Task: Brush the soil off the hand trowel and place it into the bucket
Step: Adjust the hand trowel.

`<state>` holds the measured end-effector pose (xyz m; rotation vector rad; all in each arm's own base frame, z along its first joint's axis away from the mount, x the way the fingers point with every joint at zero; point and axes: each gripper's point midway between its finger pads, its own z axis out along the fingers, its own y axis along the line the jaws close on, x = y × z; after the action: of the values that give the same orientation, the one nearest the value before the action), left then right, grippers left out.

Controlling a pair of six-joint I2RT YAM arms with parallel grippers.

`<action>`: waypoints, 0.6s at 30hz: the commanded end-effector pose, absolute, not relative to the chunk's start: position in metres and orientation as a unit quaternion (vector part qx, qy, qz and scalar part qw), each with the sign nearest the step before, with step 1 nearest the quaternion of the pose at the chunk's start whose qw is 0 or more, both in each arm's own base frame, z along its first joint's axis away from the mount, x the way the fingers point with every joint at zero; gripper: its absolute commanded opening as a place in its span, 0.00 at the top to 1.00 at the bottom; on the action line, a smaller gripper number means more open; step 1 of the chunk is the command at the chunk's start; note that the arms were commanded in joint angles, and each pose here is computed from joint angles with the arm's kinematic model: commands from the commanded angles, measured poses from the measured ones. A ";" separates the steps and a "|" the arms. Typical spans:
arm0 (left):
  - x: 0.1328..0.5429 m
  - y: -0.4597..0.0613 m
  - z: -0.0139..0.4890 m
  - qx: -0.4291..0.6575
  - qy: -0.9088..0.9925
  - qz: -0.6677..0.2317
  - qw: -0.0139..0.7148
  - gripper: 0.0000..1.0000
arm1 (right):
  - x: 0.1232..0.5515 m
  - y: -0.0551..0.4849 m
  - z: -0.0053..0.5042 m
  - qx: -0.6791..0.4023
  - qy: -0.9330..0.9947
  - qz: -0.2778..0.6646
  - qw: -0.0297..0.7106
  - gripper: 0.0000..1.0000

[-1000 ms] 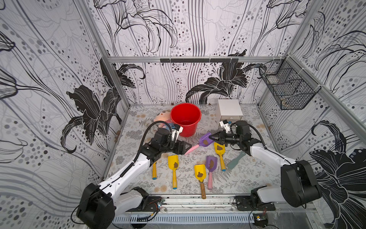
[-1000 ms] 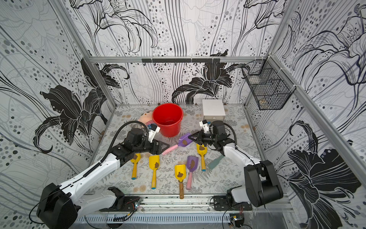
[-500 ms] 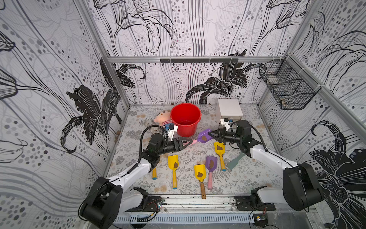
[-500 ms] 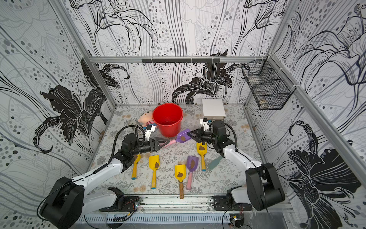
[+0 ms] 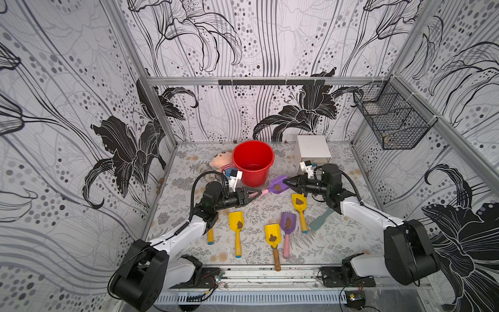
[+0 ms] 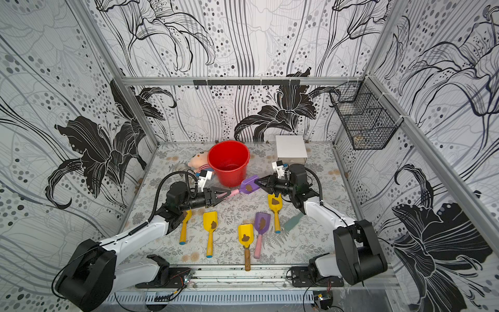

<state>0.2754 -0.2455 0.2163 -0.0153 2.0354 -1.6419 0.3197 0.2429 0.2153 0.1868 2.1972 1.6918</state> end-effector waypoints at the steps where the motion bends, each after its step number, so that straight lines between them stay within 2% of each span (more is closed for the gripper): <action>1: 0.276 -0.244 0.214 -0.008 0.755 -0.600 0.266 0.49 | 0.320 0.245 0.213 0.062 0.775 0.602 0.181 1.00; 5: 0.273 -0.242 0.209 0.011 0.771 -0.576 0.271 0.43 | 0.317 0.246 0.212 0.049 0.782 0.596 0.178 1.00; 8: 0.268 -0.238 0.196 0.068 0.816 -0.496 0.288 0.36 | 0.315 0.245 0.211 0.043 0.792 0.585 0.170 1.00; 13: 0.251 -0.243 0.191 0.211 0.844 -0.343 0.355 0.23 | 0.313 0.249 0.203 0.049 0.798 0.586 0.134 1.00; 18: 0.247 -0.250 0.187 0.306 0.810 -0.277 0.417 0.21 | 0.308 0.257 0.198 0.040 0.800 0.590 0.103 1.00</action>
<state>0.2405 -0.2586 0.1970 0.5911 2.1182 -0.9327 0.3123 0.2488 0.1974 0.1708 2.3273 1.7127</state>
